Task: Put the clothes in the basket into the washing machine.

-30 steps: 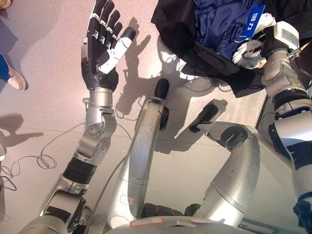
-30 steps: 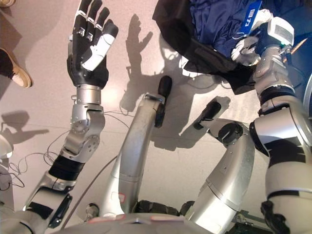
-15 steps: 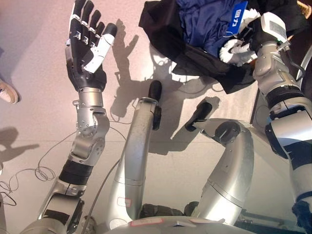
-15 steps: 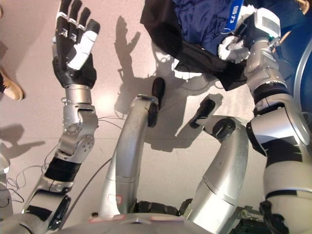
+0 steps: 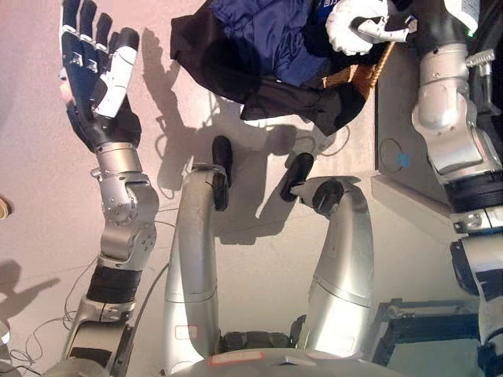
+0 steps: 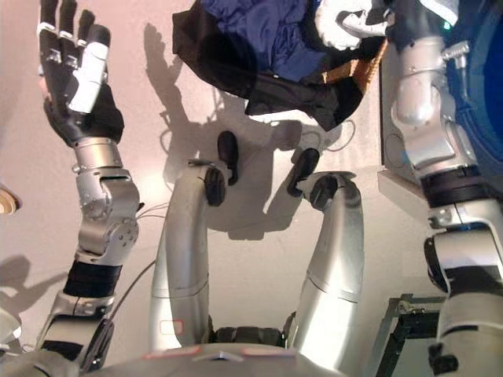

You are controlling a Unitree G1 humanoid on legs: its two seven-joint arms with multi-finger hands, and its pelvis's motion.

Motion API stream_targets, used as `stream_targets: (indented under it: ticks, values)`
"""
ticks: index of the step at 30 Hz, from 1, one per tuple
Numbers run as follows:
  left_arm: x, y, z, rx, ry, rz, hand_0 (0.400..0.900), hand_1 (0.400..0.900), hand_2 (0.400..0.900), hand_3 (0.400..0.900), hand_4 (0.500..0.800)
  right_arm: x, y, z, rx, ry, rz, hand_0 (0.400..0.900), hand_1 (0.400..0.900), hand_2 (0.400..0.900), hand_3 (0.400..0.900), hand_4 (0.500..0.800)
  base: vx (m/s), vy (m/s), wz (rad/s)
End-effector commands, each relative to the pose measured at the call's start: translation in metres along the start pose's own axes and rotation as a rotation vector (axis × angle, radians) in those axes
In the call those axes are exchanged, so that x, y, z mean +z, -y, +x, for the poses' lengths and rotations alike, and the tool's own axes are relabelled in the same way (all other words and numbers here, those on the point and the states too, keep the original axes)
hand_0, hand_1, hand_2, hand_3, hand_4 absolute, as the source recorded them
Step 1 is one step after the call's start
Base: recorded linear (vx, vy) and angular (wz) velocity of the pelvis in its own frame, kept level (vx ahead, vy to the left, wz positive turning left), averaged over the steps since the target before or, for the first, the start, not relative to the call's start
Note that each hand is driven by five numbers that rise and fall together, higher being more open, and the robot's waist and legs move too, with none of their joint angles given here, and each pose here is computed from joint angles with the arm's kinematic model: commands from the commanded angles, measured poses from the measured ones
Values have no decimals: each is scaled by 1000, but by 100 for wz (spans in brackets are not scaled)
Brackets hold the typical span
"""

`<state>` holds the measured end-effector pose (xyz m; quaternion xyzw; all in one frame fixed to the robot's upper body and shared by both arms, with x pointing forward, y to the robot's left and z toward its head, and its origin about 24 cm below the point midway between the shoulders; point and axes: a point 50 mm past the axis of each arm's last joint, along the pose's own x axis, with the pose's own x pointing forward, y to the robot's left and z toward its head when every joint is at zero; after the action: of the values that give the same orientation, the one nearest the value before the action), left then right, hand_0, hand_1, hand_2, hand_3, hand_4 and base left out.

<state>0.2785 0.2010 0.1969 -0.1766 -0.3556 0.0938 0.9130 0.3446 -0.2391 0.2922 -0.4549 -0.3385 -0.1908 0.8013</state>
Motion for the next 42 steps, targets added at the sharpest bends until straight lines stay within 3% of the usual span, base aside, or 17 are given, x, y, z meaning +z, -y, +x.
stream_targets:
  ticks: [1, 6, 15, 23, 32, 38, 42]
  values:
    - [11, -12, -18, 35, 79, 41, 900, 900, 900, 900, 800, -5, 10, -32, -113, 33, 112, 400, 400, 400, 400, 500, 3, 1, -10]
    - [9, -20, -24, 53, 61, 78, 900, 900, 900, 900, 800, -20, 16, -71, -184, -43, 181, 400, 400, 400, 400, 500, 1, -3, -10]
    - [4, -24, -31, 77, 35, 90, 900, 900, 900, 900, 800, -45, 25, -104, -413, -217, 303, 400, 400, 400, 400, 500, 15, -1, -1]
    - [3, -18, -29, 61, 52, 69, 900, 900, 900, 900, 800, -94, 34, -108, -582, -440, 134, 400, 400, 400, 400, 500, 4, -1, 0]
    - [0, -15, -30, 31, 39, 65, 900, 900, 900, 900, 800, -151, 56, -132, -621, -714, -81, 400, 400, 400, 400, 500, 0, 0, 0]
    - [-4, -10, -30, -13, 17, 60, 900, 900, 900, 900, 800, -163, 77, -124, -670, -765, -131, 400, 400, 400, 400, 500, 0, 0, 0]
    - [-7, -4, -31, -56, -6, 47, 900, 900, 900, 900, 800, -169, 85, -114, -616, -788, -176, 400, 400, 400, 400, 500, 0, 0, 0]
